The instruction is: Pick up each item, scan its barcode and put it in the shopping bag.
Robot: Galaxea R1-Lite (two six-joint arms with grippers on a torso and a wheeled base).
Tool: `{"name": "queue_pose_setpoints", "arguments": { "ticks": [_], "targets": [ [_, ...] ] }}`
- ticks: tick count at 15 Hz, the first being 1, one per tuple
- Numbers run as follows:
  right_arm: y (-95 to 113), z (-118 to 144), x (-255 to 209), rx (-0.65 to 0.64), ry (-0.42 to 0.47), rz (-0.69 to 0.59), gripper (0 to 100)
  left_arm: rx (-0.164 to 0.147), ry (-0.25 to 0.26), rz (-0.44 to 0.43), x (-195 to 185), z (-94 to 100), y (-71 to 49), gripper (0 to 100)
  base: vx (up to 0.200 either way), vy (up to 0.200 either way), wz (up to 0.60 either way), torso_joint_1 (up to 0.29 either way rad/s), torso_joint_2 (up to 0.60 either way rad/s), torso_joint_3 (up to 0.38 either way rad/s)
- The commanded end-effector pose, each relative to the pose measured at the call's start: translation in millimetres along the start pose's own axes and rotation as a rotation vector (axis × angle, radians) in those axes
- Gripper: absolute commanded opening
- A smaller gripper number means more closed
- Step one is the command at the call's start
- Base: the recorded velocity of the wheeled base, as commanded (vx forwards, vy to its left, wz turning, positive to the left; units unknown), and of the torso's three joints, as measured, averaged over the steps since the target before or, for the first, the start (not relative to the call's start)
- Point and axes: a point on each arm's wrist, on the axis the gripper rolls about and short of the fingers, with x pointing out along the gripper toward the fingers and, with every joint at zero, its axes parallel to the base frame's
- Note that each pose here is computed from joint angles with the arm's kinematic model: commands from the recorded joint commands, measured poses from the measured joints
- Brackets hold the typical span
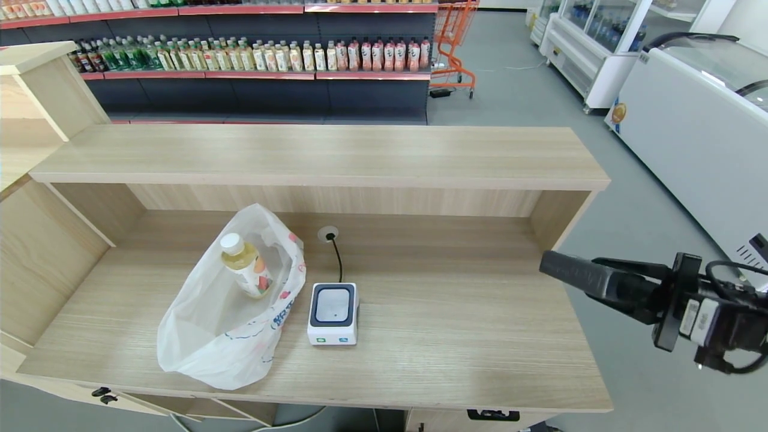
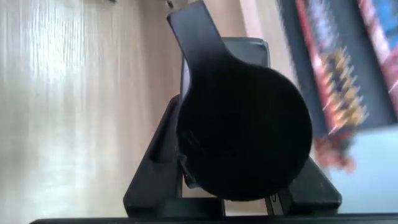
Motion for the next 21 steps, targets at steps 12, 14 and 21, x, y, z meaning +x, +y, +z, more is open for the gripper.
{"name": "queue_pose_setpoints", "arguments": {
  "ticks": [12, 14, 21],
  "targets": [
    [40.1, 61.6, 47.0, -0.956, -0.622, -0.036, 0, 0.0, 0.0, 0.0, 0.0, 0.0, 0.0, 100, 0.0, 0.0, 0.0, 0.0, 0.0, 0.0],
    [37.7, 77.7, 48.0, -0.985, -0.681, -0.068, 0, 0.0, 0.0, 0.0, 0.0, 0.0, 0.0, 100, 0.0, 0.0, 0.0, 0.0, 0.0, 0.0],
    [35.2, 90.8, 56.8, -1.047, -0.747, -0.116, 0, 0.0, 0.0, 0.0, 0.0, 0.0, 0.0, 100, 0.0, 0.0, 0.0, 0.0, 0.0, 0.0]
  ]
}}
